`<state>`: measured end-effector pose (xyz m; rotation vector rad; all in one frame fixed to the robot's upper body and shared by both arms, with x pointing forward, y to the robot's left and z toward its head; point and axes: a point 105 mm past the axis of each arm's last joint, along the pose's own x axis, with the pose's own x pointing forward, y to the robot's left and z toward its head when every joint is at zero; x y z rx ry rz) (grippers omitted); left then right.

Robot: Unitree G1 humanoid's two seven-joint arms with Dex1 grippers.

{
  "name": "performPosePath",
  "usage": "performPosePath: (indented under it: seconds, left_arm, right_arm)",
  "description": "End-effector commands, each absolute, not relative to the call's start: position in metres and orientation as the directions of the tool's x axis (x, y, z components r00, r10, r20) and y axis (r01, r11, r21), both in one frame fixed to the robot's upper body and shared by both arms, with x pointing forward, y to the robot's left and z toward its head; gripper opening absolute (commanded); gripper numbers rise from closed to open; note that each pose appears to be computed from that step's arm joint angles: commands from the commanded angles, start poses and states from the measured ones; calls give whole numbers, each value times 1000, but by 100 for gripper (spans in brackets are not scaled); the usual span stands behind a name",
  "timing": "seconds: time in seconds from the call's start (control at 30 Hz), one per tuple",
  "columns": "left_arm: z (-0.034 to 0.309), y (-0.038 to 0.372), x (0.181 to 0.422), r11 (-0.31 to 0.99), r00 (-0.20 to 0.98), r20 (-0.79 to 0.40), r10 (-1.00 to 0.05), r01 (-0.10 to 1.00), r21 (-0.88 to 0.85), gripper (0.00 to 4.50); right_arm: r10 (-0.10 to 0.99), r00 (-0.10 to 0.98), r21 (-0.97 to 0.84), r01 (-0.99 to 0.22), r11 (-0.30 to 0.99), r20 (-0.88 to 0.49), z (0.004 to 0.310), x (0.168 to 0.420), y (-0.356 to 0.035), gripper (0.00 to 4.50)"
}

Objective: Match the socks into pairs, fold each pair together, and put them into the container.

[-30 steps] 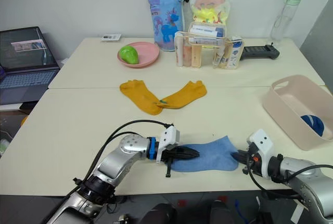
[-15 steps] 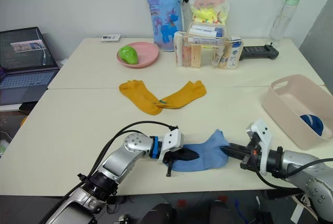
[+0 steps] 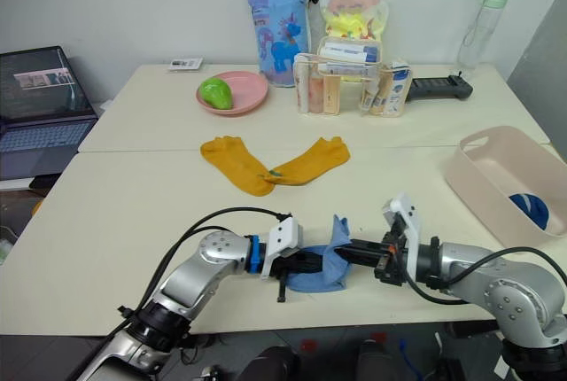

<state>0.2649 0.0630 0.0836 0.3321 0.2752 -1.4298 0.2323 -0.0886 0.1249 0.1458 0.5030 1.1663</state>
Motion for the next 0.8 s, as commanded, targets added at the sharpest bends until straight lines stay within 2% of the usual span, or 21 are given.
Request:
performPosePath:
  seconds: [0.03, 0.2, 0.33, 0.57, 0.67, 0.8]
  left_arm:
    - [132, 81, 262, 143, 174, -330, -928, 983, 114, 2]
    - [150, 114, 266, 258, 304, -347, -887, 951, 172, 2]
    - [155, 114, 265, 279, 318, -307, -897, 946, 166, 0]
    - [158, 103, 266, 271, 306, -256, -917, 948, 164, 0]
    - [151, 94, 259, 220, 250, -268, -930, 966, 139, 0]
    - [116, 92, 251, 181, 202, -356, -912, 979, 90, 0]
  right_arm:
    - [915, 256, 329, -875, 356, -310, 120, 235, -79, 0]
    - [924, 244, 325, -884, 337, -294, 115, 243, -66, 0]
    - [941, 216, 351, -887, 301, -260, 122, 240, -67, 107]
    - [955, 209, 394, -875, 279, -212, 138, 240, -77, 357]
    - [935, 273, 390, -854, 344, -226, 140, 246, -90, 357]
    - [880, 366, 377, -802, 463, -302, 131, 252, -110, 357]
